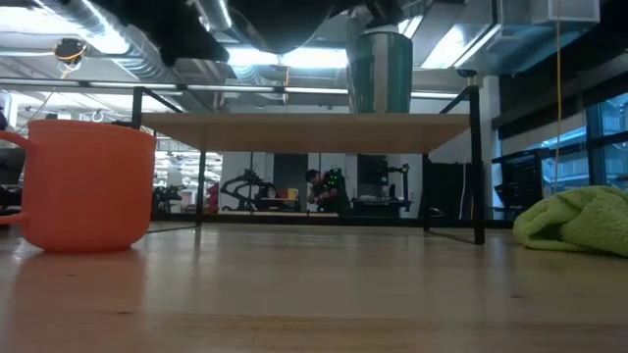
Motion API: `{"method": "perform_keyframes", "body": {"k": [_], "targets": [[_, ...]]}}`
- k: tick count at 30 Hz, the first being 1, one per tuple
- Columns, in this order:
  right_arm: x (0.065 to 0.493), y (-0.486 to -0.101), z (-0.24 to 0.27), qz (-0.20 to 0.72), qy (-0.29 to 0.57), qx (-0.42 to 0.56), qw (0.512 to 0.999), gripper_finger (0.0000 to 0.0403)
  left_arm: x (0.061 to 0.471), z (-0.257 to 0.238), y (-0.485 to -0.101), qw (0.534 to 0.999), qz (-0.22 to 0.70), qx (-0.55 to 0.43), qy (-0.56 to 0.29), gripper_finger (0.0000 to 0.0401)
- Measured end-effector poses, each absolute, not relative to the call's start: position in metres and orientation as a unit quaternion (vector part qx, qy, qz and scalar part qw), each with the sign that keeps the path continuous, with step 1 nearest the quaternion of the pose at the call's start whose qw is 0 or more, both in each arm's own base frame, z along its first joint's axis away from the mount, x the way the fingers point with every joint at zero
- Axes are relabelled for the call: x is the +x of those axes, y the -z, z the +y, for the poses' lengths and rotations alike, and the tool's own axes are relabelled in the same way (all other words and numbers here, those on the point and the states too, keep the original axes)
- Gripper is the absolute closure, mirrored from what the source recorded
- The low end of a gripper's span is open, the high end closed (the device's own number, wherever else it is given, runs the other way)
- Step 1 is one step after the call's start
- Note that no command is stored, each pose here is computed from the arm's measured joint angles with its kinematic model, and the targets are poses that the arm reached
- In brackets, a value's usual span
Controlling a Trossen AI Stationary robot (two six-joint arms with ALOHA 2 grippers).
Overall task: Stack small to large cups/mugs on shelf
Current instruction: Put the black and blue mug on the shelf
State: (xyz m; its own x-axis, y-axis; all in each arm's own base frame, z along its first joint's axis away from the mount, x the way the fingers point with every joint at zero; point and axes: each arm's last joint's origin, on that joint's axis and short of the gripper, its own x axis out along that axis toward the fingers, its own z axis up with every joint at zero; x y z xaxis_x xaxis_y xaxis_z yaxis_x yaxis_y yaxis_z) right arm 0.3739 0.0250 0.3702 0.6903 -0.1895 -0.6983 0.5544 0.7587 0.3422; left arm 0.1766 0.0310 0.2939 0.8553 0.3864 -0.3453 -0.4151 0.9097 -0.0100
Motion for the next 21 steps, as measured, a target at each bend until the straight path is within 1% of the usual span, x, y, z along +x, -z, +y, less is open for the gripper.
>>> {"method": "perform_keyframes", "body": {"k": [3,8,13,16,21], "targets": [[0.378,-0.372,0.021,0.320,0.200,0.278,0.884,0.0374,0.173,0.052,-0.305,0.967,0.156,-0.055,-0.192,0.0401],[0.388,-0.366,0.012,0.311,0.206,0.278,0.885,0.0372,0.176,0.091,-0.322,0.968,0.147,-0.066,-0.192,0.0401],[0.394,-0.362,-0.002,0.302,0.216,0.273,0.887,0.0373,0.185,0.129,-0.345,0.978,0.130,-0.091,-0.136,0.0401],[0.396,-0.361,-0.010,0.297,0.222,0.270,0.889,0.0373,0.192,0.149,-0.346,0.975,0.150,-0.118,-0.115,0.0401],[0.395,-0.361,-0.021,0.295,0.234,0.267,0.887,0.0373,0.199,0.175,-0.336,0.966,0.183,-0.176,-0.040,0.0401]]}}
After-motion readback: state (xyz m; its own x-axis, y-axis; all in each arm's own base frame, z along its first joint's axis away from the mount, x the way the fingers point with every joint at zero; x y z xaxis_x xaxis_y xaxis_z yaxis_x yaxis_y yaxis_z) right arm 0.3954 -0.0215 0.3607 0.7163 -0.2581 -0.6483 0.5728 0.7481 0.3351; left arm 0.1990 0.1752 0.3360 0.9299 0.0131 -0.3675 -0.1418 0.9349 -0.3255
